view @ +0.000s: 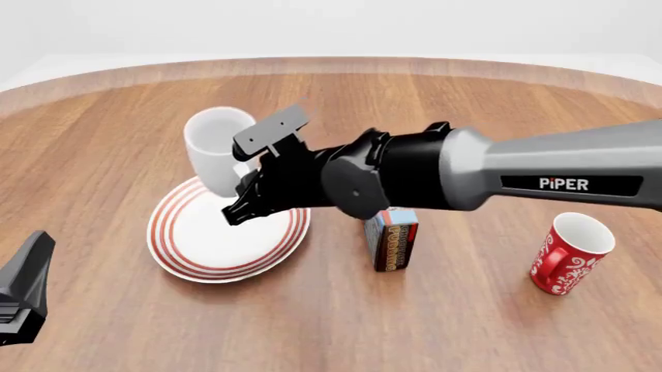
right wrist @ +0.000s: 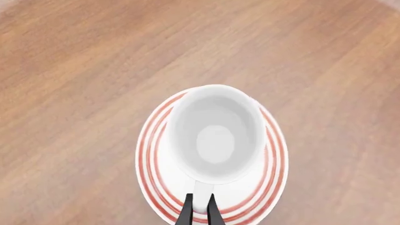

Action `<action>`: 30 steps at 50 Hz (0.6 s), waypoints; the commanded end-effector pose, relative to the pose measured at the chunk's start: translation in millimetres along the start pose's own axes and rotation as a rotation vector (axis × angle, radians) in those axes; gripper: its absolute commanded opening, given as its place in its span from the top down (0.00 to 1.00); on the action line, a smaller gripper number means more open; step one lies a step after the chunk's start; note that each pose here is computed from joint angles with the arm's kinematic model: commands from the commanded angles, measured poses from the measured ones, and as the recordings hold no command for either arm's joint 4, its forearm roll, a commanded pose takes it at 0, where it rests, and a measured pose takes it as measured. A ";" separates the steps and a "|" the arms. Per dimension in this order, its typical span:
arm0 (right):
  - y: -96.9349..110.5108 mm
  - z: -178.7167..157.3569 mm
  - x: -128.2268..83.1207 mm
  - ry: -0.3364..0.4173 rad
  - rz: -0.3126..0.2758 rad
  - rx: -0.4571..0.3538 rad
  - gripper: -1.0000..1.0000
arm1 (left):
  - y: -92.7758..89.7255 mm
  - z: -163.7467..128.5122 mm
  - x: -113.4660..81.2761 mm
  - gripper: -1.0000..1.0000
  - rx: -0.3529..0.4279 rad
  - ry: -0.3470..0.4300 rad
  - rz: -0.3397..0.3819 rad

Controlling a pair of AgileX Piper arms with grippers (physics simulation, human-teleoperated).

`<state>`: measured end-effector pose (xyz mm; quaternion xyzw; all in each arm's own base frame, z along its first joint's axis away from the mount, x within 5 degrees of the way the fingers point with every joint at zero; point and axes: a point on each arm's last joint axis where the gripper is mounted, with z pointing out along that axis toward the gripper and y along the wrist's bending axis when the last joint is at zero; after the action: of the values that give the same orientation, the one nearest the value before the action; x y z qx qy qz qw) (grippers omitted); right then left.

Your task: Pick up the white mug and put it on the plate, and put the chocolate pudding to the right of the plate.

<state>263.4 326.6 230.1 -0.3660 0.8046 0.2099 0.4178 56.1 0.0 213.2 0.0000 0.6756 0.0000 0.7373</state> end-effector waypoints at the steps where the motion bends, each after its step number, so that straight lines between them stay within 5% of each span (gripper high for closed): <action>1: 3.6 8.4 1.1 0.002 0.013 -0.007 1.00 | 0.0 0.0 0.0 0.00 0.000 0.000 0.000; 30: 5.8 25.7 15.6 0.048 0.049 -0.008 1.00 | 0.0 0.0 0.0 0.00 0.000 0.000 0.000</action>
<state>265.2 338.3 207.1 -0.3569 0.8191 0.2135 0.3951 56.1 0.0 213.2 0.0000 0.6756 0.0000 0.7373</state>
